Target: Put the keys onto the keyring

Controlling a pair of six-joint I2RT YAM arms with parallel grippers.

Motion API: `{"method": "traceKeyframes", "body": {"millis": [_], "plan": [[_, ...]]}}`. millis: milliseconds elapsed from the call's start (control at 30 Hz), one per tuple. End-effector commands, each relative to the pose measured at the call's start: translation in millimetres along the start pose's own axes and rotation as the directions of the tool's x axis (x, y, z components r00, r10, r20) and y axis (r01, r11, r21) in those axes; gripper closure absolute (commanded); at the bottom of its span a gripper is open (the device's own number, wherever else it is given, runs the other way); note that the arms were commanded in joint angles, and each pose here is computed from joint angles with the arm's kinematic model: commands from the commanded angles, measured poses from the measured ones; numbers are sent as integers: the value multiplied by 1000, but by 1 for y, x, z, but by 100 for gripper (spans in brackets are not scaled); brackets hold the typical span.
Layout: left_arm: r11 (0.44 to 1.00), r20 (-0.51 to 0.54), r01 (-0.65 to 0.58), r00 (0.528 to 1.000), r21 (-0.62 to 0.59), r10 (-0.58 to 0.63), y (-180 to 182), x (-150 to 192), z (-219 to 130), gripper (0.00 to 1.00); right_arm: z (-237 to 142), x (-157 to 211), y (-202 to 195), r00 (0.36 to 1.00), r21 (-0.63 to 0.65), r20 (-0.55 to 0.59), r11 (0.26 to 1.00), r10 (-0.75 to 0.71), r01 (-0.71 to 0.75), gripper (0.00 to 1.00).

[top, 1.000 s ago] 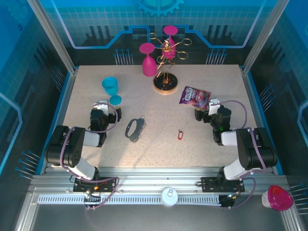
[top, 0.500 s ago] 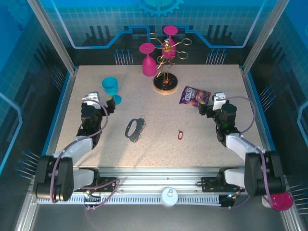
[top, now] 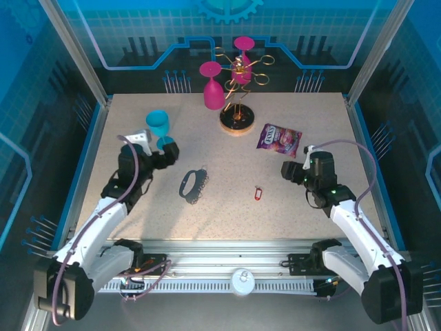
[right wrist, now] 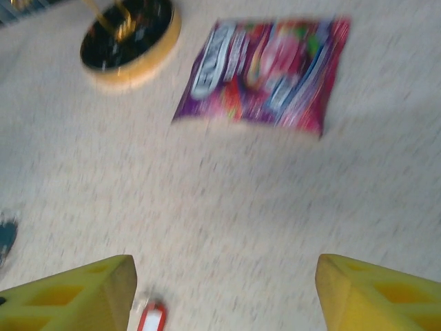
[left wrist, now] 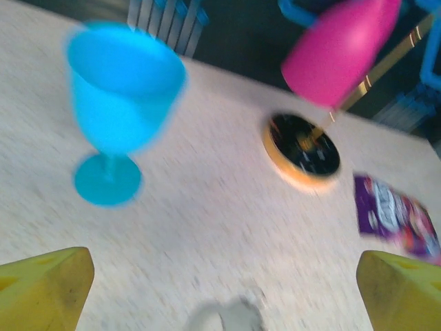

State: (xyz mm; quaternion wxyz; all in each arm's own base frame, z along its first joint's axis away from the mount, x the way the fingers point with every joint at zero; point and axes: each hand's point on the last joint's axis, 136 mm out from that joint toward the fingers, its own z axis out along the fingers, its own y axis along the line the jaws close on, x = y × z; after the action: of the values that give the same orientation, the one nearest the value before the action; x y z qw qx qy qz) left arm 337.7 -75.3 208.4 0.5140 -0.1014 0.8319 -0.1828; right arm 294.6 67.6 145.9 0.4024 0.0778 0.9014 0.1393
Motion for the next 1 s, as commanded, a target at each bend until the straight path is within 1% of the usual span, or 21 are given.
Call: {"method": "traceKeyframes", "body": {"millis": [0,67,133,233,333,400,467,533,567,600,667,733,767,833,867,933,967], "plan": [[1000,-187,-6,982,6,7,-22,41,-4,3,-12,39,13,983,-13,-182,1000,3,-5,31],[999,-262,-45,964,4,44,-32,61,-4,5,-14,45,20,977,-22,-209,999,-33,30,31],[996,-354,-89,932,-16,78,-35,83,-1,6,-15,49,26,972,-36,-228,998,-50,42,30],[989,-439,-138,893,-51,102,-37,102,5,8,-15,53,34,966,-78,-249,996,-70,52,31],[988,-477,-134,875,-76,82,-39,110,18,10,-11,56,39,959,-105,-266,992,-101,76,33],[987,-493,-133,867,-88,73,-43,111,28,13,-9,58,41,952,-114,-281,989,-119,90,34],[986,-499,-136,864,-96,70,-48,109,39,13,-6,57,45,947,-130,-291,986,-140,106,36],[983,-490,-175,862,-49,129,-56,106,51,14,-3,55,50,942,-139,-302,984,-150,112,37],[976,-483,-218,856,-17,183,-59,104,56,15,-2,53,52,940,-144,-304,983,-155,116,37],[959,-474,-282,841,29,261,-63,102,62,17,-1,52,55,938,-151,-306,981,-160,118,37],[907,-473,-407,782,106,406,-66,102,70,17,0,49,58,936,-161,-307,979,-171,125,37],[855,-506,-476,697,206,509,-67,107,76,20,-1,46,61,936,-174,-302,976,-183,135,37],[835,-524,-483,655,264,545,-68,110,78,24,-1,45,62,935,-176,-301,975,-185,136,37],[797,-547,-502,585,336,599,-65,115,84,26,-1,45,63,935,-184,-300,973,-191,140,37],[769,-547,-515,546,378,634,-65,119,86,28,-1,45,64,935,-189,-299,972,-191,138,37],[693,-522,-535,459,483,719,-67,129,87,29,-2,45,66,935,-198,-300,971,-189,133,37],[659,-512,-544,420,519,749,-66,133,89,31,-3,46,67,934,-202,-303,971,-187,129,37]]}}
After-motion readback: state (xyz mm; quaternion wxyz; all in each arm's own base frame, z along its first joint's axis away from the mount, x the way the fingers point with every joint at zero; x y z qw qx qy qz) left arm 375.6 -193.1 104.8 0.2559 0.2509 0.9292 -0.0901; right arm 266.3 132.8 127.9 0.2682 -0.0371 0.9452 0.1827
